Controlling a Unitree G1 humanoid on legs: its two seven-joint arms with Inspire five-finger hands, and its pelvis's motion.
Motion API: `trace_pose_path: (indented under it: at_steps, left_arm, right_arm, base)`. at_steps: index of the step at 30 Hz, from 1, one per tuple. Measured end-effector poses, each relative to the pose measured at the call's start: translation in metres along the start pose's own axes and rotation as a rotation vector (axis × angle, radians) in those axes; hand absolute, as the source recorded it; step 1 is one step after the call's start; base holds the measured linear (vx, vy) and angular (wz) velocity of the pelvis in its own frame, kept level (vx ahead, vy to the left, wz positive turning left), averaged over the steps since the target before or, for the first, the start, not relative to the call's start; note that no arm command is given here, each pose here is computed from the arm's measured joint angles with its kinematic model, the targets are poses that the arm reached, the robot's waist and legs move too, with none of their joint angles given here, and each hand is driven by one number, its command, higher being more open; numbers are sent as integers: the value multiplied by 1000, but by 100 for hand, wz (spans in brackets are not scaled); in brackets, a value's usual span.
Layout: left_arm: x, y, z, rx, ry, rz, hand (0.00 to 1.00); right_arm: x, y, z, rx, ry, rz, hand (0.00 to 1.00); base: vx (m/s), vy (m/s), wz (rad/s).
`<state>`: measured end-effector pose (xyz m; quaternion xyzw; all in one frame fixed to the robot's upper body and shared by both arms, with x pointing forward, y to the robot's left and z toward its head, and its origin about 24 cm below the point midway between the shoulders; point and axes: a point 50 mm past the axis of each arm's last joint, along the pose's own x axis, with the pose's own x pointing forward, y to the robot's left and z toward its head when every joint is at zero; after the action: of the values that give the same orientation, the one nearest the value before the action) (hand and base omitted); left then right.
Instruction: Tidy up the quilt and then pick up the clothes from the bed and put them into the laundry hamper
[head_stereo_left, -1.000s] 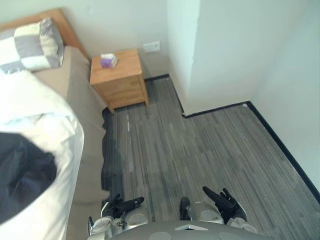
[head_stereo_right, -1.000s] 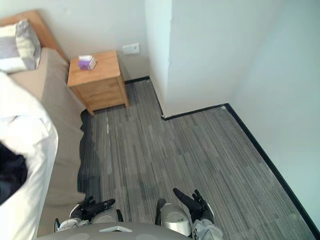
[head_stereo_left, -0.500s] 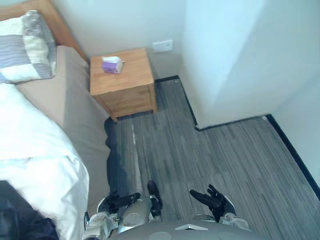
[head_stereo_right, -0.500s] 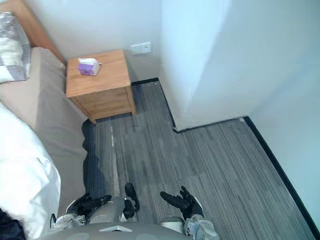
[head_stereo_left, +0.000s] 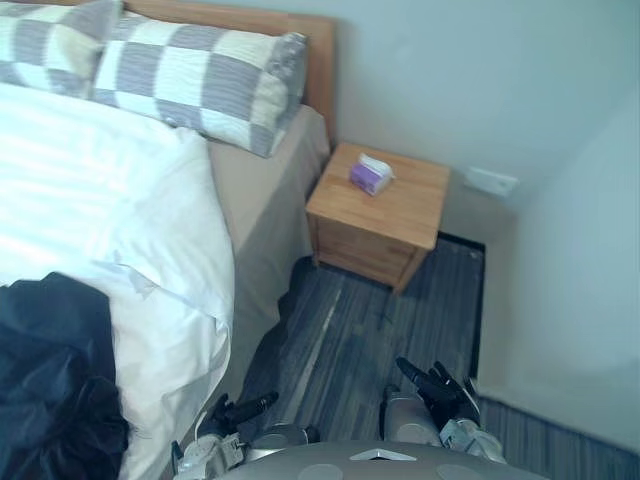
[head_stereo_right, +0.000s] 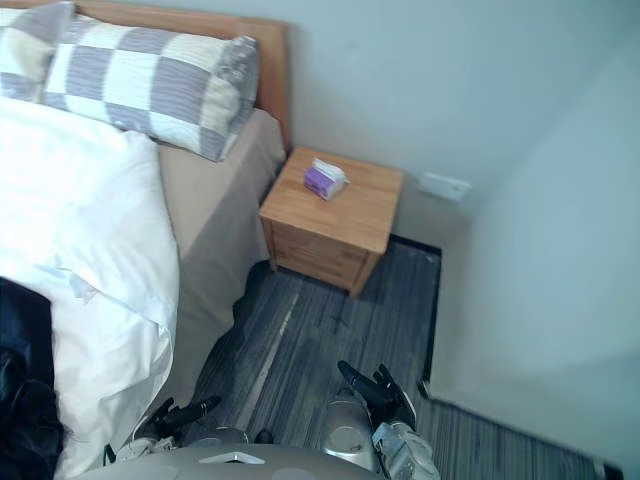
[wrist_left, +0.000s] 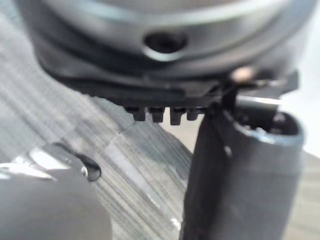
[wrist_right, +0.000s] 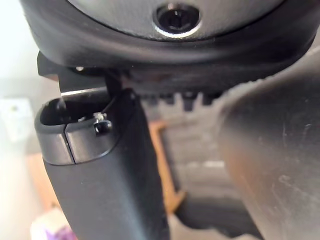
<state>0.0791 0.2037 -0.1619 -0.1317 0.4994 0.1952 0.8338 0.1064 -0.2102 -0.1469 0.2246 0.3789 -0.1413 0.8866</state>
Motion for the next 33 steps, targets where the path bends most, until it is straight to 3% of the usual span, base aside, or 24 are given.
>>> trace_pose_path:
  at_steps: [2,7,14,18,26,33]
  left_arm:
    - [-4,16,-6,-85,-4,53,100]
    - [-8,3,-22,-183,11,38,100]
    - [-4,-6,2,-203,-89,-1,100]
    - [-1,-19,13,-105,-101,-85,100]
    - [6,-12,22,171,-17,-121,100]
    - [6,-11,17,177,4,-119,100]
  right_arm:
    - [0,9,-8,-26,22,24,100]
    - [4,8,3,-142,28,49,100]
    - [2,4,-1,-190,77,61,100]
    - [4,8,-3,-119,66,49,100]
    - [11,27,3,-21,19,76,100]
    - [10,29,-1,90,-10,55,100]
  base:
    - [259,-564,115]
    - [169,-478,89]
    - [11,-169,132]
    - [24,58,120]
    - [125,78,87]
    - [203,-201,107]
